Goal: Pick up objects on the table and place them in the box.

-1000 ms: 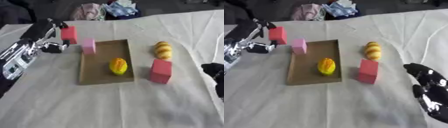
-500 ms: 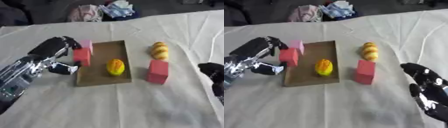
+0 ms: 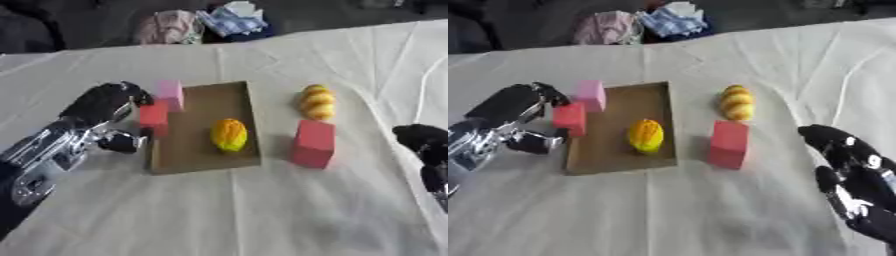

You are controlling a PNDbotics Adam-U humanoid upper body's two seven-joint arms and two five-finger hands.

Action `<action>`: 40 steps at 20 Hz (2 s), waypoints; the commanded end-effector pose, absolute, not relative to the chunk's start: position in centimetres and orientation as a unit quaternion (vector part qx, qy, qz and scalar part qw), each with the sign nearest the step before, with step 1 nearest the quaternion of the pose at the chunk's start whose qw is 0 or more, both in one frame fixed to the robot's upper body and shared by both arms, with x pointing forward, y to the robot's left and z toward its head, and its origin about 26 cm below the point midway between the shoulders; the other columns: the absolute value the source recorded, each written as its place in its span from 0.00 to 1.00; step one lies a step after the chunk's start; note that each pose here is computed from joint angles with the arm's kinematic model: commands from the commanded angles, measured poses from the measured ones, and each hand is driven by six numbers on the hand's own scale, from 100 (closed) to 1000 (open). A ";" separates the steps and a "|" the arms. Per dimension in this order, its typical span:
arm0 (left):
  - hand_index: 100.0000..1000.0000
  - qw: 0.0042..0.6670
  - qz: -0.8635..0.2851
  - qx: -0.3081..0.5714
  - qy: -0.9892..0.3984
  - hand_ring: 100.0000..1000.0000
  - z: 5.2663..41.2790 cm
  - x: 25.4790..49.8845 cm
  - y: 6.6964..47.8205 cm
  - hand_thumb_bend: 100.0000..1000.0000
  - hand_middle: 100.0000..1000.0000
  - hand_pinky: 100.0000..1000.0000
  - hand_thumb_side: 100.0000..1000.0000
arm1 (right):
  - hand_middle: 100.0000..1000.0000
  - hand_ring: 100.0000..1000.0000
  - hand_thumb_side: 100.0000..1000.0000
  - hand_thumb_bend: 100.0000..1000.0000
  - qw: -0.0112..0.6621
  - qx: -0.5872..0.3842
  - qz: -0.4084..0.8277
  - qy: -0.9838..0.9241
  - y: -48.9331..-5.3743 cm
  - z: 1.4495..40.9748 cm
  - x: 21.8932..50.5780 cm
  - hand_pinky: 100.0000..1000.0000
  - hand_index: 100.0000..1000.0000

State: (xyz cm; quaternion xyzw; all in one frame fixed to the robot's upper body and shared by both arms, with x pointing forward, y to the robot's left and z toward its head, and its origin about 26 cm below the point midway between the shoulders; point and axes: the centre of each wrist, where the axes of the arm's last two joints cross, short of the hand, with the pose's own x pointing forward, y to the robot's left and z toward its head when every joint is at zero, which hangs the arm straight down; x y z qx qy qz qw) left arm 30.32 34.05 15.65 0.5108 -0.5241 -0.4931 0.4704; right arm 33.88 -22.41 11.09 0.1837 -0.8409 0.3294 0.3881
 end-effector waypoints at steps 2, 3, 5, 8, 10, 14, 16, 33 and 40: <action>0.62 0.457 -0.471 0.526 -0.541 0.43 16.3 30.9 34.3 0.06 0.39 0.58 0.07 | 0.84 0.96 0.31 0.00 0.372 0.182 0.333 -0.847 -22.2 12.0 33.9 1.00 0.90; 0.62 0.456 -0.467 0.527 -0.545 0.43 16.4 31.0 34.2 0.05 0.39 0.58 0.07 | 0.84 0.96 0.31 0.00 0.372 0.182 0.333 -0.847 -22.2 12.0 33.9 1.00 0.90; 0.62 0.455 -0.458 0.529 -0.551 0.43 16.5 31.1 34.2 0.04 0.39 0.58 0.07 | 0.84 0.96 0.31 0.00 0.372 0.183 0.333 -0.847 -22.1 12.0 33.9 1.00 0.90; 0.62 0.455 -0.453 0.527 -0.557 0.43 16.5 31.4 34.1 0.04 0.39 0.58 0.07 | 0.84 0.95 0.31 0.00 0.372 0.183 0.333 -0.847 -22.1 12.0 33.9 1.00 0.90; 0.63 0.457 -0.456 0.522 -0.558 0.44 16.3 31.5 34.1 0.03 0.40 0.58 0.09 | 0.84 0.95 0.31 0.00 0.372 0.184 0.334 -0.847 -22.1 12.0 33.8 1.00 0.90; 0.65 0.465 -0.464 0.511 -0.555 0.45 15.8 31.9 34.0 0.03 0.42 0.59 0.14 | 0.84 0.95 0.31 0.00 0.371 0.184 0.334 -0.847 -22.0 12.0 33.8 1.00 0.90; 0.66 0.467 -0.466 0.508 -0.554 0.47 15.5 32.1 34.0 0.02 0.43 0.59 0.18 | 0.84 0.95 0.31 0.00 0.371 0.185 0.334 -0.847 -22.0 12.0 33.8 1.00 0.90; 0.82 0.446 -0.457 0.528 -0.560 0.71 15.5 32.6 34.6 0.11 0.72 0.71 0.44 | 0.84 0.95 0.31 0.00 0.372 0.184 0.334 -0.846 -22.0 12.0 33.9 1.00 0.89; 0.84 0.423 -0.489 0.514 -0.564 0.75 16.1 32.5 33.8 0.13 0.76 0.74 0.52 | 0.84 0.95 0.31 0.00 0.372 0.184 0.334 -0.846 -21.9 12.0 33.9 1.00 0.89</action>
